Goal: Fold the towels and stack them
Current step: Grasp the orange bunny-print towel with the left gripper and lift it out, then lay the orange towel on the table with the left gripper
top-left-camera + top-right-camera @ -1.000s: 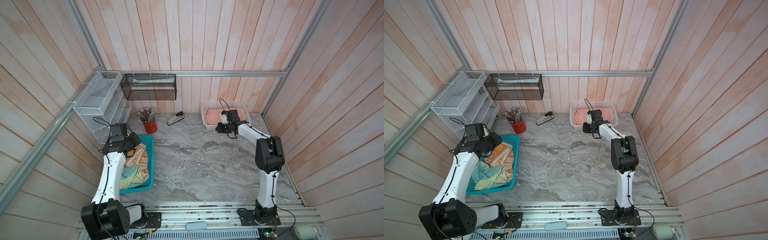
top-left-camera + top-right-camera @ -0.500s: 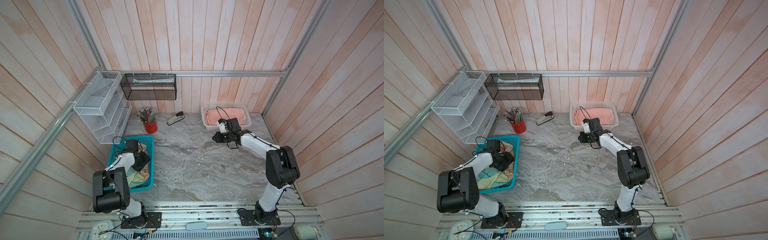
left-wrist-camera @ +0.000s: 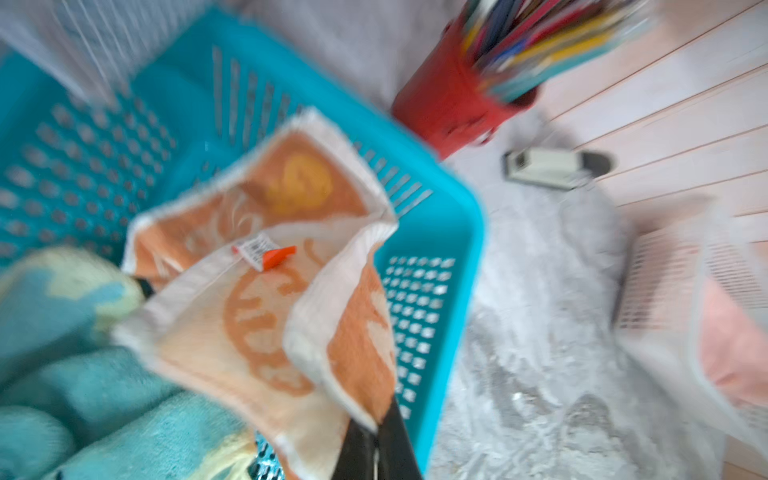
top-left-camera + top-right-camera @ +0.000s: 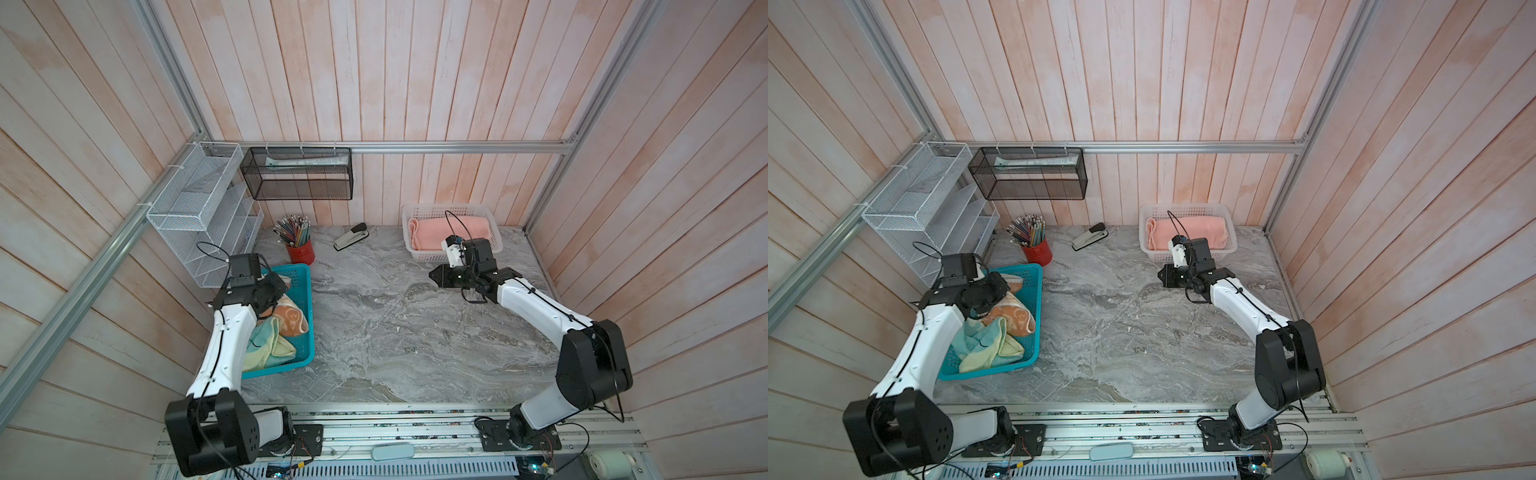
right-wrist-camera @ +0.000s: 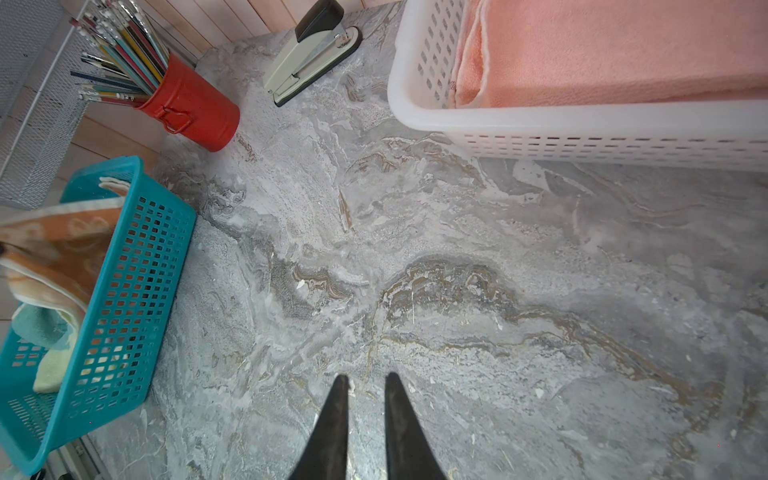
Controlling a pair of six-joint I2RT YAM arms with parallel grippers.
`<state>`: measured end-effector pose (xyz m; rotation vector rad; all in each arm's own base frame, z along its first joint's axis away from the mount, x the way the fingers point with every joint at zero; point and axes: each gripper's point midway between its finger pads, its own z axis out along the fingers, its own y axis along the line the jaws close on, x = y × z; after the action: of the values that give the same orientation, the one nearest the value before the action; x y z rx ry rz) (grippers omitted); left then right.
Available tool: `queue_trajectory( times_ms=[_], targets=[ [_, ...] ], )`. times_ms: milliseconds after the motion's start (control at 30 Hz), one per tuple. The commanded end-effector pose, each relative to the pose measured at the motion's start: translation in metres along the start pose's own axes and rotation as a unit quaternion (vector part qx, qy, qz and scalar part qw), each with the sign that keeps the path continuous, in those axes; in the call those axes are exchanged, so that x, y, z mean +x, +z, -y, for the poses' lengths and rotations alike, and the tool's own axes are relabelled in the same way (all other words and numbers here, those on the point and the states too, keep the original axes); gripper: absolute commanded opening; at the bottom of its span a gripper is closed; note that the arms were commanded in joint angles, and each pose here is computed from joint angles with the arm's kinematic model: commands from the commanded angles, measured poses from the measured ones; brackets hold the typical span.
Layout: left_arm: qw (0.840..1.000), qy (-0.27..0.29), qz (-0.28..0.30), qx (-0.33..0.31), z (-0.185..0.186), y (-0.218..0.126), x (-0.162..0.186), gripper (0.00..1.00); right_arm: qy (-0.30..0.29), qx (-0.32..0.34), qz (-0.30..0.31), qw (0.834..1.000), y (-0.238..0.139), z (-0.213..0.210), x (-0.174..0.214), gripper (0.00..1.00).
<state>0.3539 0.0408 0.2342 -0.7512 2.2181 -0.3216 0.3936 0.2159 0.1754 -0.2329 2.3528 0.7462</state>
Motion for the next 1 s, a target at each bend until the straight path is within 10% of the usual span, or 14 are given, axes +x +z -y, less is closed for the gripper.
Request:
queue_trajectory(
  times_ms=[0,233,633,967],
  targets=[
    [0.997,0.025,0.051,0.043,0.032,-0.063,-0.028,0.00,0.002,-0.010,0.006,1.000,-0.006,-0.010,0.001,0.19],
    [0.952,0.110,0.123,0.259,0.176,-0.186,-0.057,0.00,0.004,-0.022,0.021,1.000,-0.026,-0.023,-0.001,0.19],
    [0.822,0.271,0.025,0.500,0.376,-0.257,0.053,0.00,0.013,0.014,0.078,0.997,-0.078,-0.015,0.000,0.20],
    [0.875,0.183,-0.113,0.434,0.318,-0.088,0.117,0.00,0.045,0.065,0.062,0.995,-0.094,0.027,0.037,0.24]
  ],
)
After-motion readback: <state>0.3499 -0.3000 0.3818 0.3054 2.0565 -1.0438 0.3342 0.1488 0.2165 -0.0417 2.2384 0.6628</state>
